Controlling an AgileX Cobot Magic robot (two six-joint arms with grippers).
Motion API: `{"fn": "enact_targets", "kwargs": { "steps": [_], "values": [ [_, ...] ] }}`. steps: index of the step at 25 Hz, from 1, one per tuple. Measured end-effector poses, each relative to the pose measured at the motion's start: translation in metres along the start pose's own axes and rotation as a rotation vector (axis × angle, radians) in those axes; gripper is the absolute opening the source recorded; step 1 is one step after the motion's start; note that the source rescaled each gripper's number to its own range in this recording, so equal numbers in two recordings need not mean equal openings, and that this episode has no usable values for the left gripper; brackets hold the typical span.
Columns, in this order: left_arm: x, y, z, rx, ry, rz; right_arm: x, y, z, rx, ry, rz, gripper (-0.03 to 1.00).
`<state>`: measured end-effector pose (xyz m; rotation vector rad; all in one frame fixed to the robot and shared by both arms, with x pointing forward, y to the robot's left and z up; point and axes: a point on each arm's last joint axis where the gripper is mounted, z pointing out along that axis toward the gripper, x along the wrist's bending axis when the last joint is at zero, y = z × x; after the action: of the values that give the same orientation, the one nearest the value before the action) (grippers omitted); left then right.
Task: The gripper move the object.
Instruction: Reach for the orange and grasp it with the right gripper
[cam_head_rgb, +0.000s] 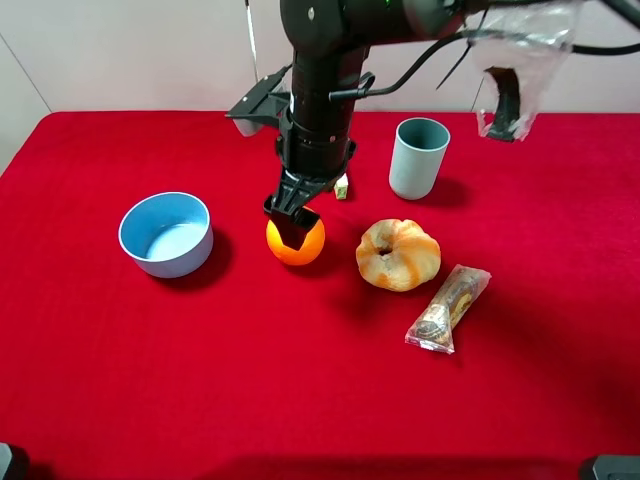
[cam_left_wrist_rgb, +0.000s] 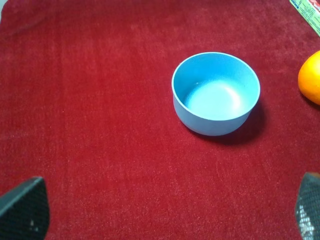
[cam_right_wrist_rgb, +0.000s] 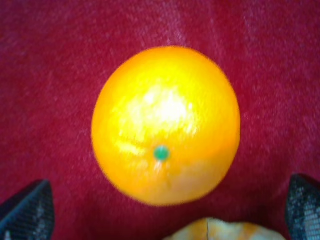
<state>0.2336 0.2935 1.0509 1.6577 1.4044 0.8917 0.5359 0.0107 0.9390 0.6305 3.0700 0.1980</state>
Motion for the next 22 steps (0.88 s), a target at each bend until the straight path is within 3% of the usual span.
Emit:
{"fn": "enact_targets", "kwargs": {
  "steps": [22],
  "values": [
    [0.000, 0.000, 0.000, 0.000, 0.000, 0.000, -0.004, 0.007, 0.059, -0.009, 0.029, 0.038, 1.00]
  ]
}}
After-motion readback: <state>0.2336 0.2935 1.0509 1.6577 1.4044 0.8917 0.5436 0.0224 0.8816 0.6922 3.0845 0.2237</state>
